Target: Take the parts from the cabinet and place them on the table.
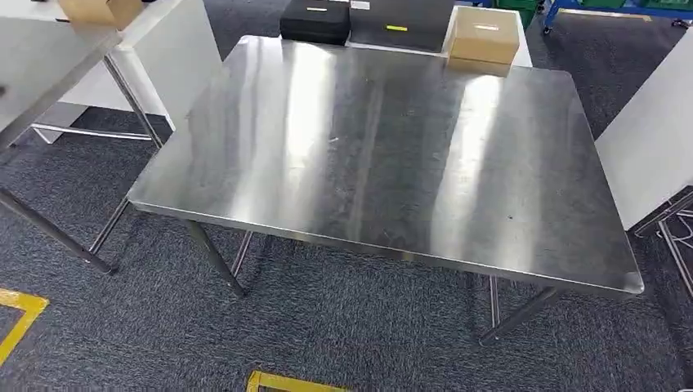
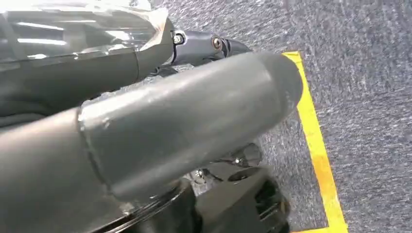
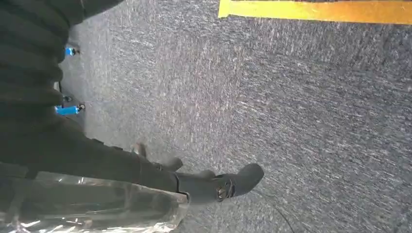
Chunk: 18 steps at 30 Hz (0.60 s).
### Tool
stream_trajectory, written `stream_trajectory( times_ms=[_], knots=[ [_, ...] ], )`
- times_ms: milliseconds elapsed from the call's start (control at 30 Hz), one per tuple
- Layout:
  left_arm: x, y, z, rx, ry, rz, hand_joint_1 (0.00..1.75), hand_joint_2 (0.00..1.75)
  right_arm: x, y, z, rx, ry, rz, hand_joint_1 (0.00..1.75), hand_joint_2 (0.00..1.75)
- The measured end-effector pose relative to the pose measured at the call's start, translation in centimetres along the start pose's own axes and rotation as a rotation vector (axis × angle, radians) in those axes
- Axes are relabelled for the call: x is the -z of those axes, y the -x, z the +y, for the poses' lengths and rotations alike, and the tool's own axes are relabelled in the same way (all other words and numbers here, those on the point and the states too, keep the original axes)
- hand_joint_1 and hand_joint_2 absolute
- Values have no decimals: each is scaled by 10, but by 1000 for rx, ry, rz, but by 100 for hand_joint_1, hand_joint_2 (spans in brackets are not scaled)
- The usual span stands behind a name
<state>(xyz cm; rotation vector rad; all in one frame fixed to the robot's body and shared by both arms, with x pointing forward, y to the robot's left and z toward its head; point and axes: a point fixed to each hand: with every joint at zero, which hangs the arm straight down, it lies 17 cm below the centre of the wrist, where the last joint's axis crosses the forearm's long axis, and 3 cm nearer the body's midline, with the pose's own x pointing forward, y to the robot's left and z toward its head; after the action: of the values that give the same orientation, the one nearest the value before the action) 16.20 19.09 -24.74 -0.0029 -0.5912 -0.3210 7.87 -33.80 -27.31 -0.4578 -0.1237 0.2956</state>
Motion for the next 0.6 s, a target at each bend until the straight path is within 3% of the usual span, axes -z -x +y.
stream_trajectory(
  times_ms=[600],
  knots=[
    [0, -1, -4, 12, 14, 3, 0, 0, 0, 0, -2, 26, 12, 8, 0, 175]
  ],
)
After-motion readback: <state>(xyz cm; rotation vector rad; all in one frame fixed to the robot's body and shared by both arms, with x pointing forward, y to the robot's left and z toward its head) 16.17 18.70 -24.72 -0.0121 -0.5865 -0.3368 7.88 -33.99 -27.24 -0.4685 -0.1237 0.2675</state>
